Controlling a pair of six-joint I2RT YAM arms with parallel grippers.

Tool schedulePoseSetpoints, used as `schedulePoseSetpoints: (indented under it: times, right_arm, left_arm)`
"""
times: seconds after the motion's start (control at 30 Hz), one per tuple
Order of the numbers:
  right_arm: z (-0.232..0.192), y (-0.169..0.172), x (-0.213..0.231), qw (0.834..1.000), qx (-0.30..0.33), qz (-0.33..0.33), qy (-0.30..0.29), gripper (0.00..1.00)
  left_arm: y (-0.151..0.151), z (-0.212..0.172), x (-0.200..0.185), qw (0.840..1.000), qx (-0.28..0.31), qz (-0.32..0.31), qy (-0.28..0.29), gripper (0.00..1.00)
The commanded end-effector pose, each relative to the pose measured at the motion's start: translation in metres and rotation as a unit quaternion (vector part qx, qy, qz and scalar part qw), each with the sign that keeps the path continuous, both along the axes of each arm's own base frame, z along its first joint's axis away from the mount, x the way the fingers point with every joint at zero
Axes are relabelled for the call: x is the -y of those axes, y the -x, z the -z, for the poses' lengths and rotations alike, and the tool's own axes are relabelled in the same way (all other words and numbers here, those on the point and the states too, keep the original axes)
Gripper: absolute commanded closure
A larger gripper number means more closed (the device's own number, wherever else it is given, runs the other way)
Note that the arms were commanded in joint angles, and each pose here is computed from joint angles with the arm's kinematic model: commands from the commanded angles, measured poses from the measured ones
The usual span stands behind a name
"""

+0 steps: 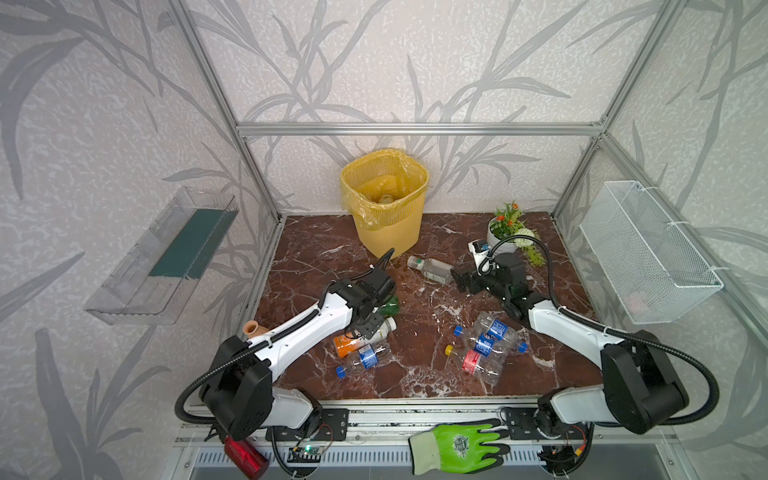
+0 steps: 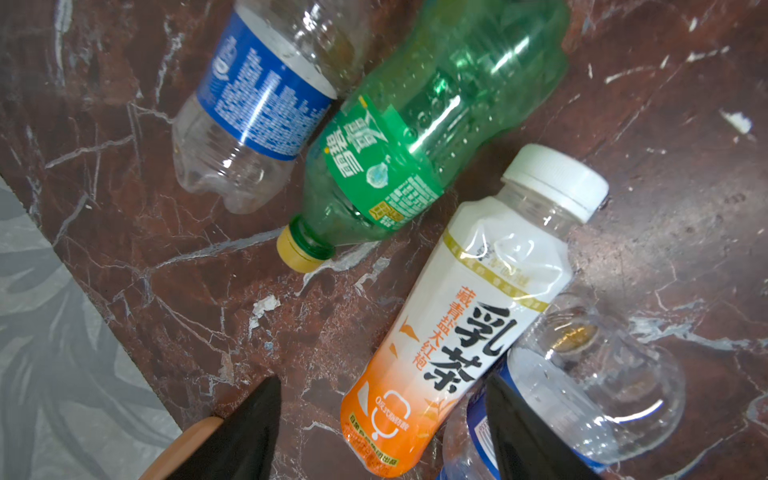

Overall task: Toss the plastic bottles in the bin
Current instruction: 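Lower the left gripper and grasp the white milk-tea bottle, lifting it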

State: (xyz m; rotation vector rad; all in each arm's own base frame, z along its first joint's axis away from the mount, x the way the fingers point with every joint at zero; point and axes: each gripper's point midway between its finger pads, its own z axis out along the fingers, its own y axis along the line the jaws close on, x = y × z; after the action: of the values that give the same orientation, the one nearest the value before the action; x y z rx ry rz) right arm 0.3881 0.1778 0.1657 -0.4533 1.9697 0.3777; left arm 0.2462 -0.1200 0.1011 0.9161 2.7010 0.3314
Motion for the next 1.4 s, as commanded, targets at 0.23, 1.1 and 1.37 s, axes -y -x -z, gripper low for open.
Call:
schedulePoseSetpoints:
  times: [0.23, 1.1, 1.37]
  right_arm:
    - [0.004, 0.0, 0.002, 1.0, 0.0, -0.014, -0.026, 0.02]
    - [0.004, -0.007, 0.027, 0.998, -0.008, 0.01, -0.059, 0.02]
    - [0.004, -0.006, 0.028, 0.998, -0.008, 0.012, -0.059, 0.02]
  left_arm:
    - [0.014, 0.035, -0.001, 0.996, -0.054, 0.068, 0.001, 0.23]
    - [0.018, 0.074, 0.015, 0.989, -0.119, 0.078, 0.045, 0.3]
    - [0.012, 0.06, 0.025, 0.989, -0.1, 0.083, 0.07, 0.42]
